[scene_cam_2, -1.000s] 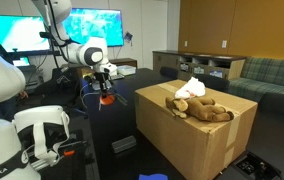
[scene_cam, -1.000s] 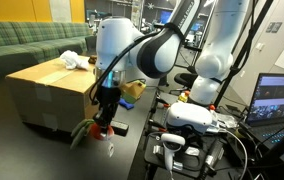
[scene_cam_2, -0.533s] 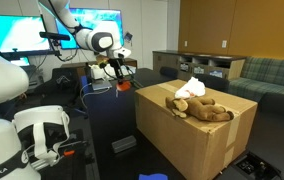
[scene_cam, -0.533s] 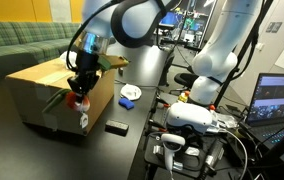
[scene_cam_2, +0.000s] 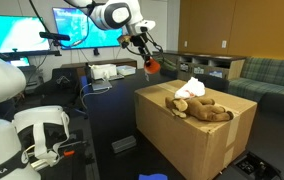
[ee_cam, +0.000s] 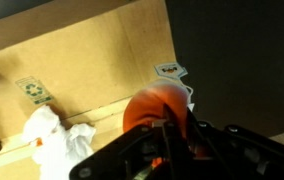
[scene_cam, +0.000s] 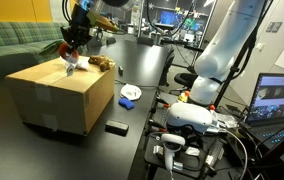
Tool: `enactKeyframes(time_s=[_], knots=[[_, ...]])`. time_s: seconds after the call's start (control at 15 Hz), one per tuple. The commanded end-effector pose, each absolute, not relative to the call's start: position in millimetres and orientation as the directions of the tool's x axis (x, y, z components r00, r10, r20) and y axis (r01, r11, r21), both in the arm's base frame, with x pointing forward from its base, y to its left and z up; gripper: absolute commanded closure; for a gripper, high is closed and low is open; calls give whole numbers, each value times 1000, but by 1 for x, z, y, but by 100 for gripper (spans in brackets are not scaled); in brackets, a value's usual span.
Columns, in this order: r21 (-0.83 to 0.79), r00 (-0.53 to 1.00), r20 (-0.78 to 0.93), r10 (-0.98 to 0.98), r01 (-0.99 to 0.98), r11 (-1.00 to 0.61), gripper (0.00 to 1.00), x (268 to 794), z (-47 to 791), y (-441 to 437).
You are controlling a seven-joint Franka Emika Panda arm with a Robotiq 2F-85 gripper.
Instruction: Put the white towel on the table, the moose on the box, the blue sponge on the table, the white cloth on the box, the duster on the table, lastly, the turnip plushie on the box
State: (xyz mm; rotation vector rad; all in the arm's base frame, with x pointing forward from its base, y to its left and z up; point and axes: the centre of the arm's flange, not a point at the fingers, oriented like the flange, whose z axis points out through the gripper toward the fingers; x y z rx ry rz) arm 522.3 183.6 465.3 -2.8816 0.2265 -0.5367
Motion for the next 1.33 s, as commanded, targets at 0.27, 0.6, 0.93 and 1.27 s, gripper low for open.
enactKeyframes(time_s=[0.27,0.6,0.93,1.27], knots=[[-228,959,267,-94,-31,-973,97,562,431,175],[-210,983,185,-19,21,-978,97,570,376,219],[-175,983,179,-29,3,-985,97,580,361,224],[-116,971,228,-74,-48,-992,97,588,375,207]])
